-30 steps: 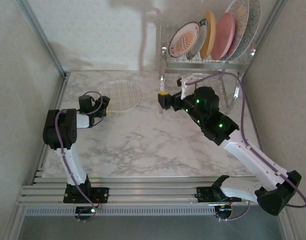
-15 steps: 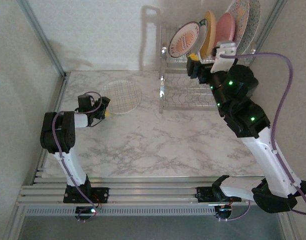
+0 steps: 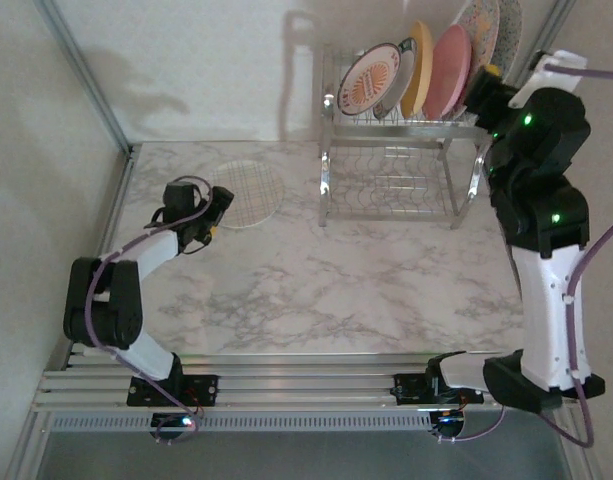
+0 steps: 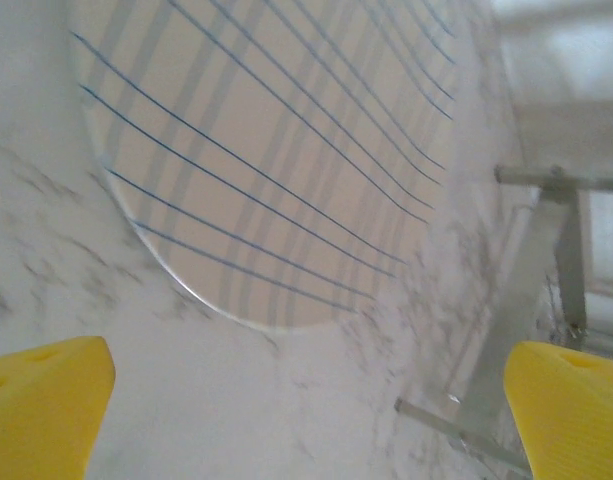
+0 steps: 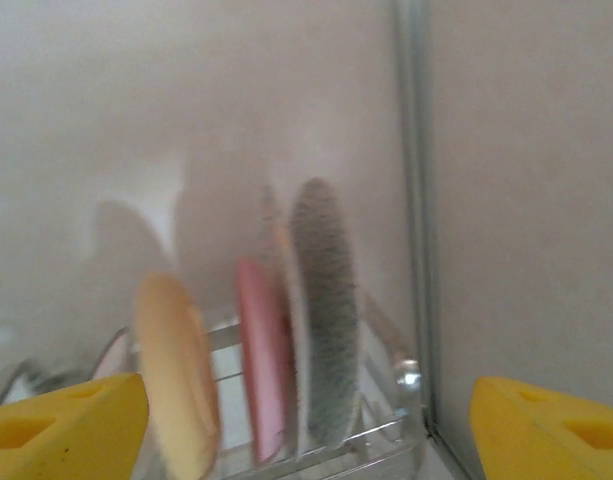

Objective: Unload the plates from the dish rack

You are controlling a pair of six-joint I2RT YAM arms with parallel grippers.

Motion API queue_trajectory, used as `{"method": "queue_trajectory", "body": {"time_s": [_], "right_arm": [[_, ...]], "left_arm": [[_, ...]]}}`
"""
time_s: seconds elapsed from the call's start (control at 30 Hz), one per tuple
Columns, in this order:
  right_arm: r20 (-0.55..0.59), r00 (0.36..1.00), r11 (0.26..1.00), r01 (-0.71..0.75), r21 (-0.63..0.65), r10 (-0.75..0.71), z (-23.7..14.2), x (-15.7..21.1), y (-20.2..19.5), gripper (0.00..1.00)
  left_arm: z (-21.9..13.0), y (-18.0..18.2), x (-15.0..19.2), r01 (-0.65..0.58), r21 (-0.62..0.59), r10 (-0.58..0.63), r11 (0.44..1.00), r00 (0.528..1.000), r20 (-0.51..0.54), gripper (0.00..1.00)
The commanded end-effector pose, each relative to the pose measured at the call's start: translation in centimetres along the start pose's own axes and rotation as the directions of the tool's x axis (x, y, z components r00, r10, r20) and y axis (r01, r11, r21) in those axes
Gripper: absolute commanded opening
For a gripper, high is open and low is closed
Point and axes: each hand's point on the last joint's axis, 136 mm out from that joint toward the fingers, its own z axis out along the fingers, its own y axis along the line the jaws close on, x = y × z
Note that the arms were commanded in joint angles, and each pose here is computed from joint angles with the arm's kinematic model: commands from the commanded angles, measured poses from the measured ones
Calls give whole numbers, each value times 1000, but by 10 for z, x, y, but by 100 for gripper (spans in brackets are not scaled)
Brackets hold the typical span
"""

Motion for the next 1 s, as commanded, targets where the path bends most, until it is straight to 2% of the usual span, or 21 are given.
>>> {"method": "queue_trajectory", "body": {"time_s": [0.0, 0.13, 0.33, 0.43, 0.57, 0.8, 0.87, 0.97], "right_arm": [[-97, 983, 987, -152, 50, 156, 29, 22, -22, 80], [-132, 961, 969, -247, -14, 243, 70, 28, -29, 72], [-149, 970, 965, -216, -150, 194, 107, 30, -31, 58], [-160, 979, 955, -164, -246, 127, 117, 33, -16, 55], [-181, 981, 958, -122, -261, 75, 128, 43, -14, 52], [-207, 977, 961, -104, -257, 50, 140, 54, -16, 53], [-216, 975, 960, -102, -261, 44, 145, 57, -15, 50], [-216, 976, 961, -91, -263, 34, 153, 62, -15, 48]], "left_arm": [[-23, -44, 14, -65, 40, 63, 997, 998, 30, 99], [-50, -108, 33, -123, 203, 119, 971, 992, 30, 97], [-96, -182, 49, -232, 389, 233, 892, 971, 45, 96], [-116, -204, 55, -265, 454, 267, 851, 962, 60, 96], [-136, -225, 59, -295, 513, 293, 806, 952, 87, 95], [-155, -245, 59, -312, 572, 302, 759, 946, 114, 95], [-167, -256, 61, -321, 610, 310, 724, 942, 128, 94], [-194, -279, 63, -361, 678, 327, 640, 927, 184, 94]]}}
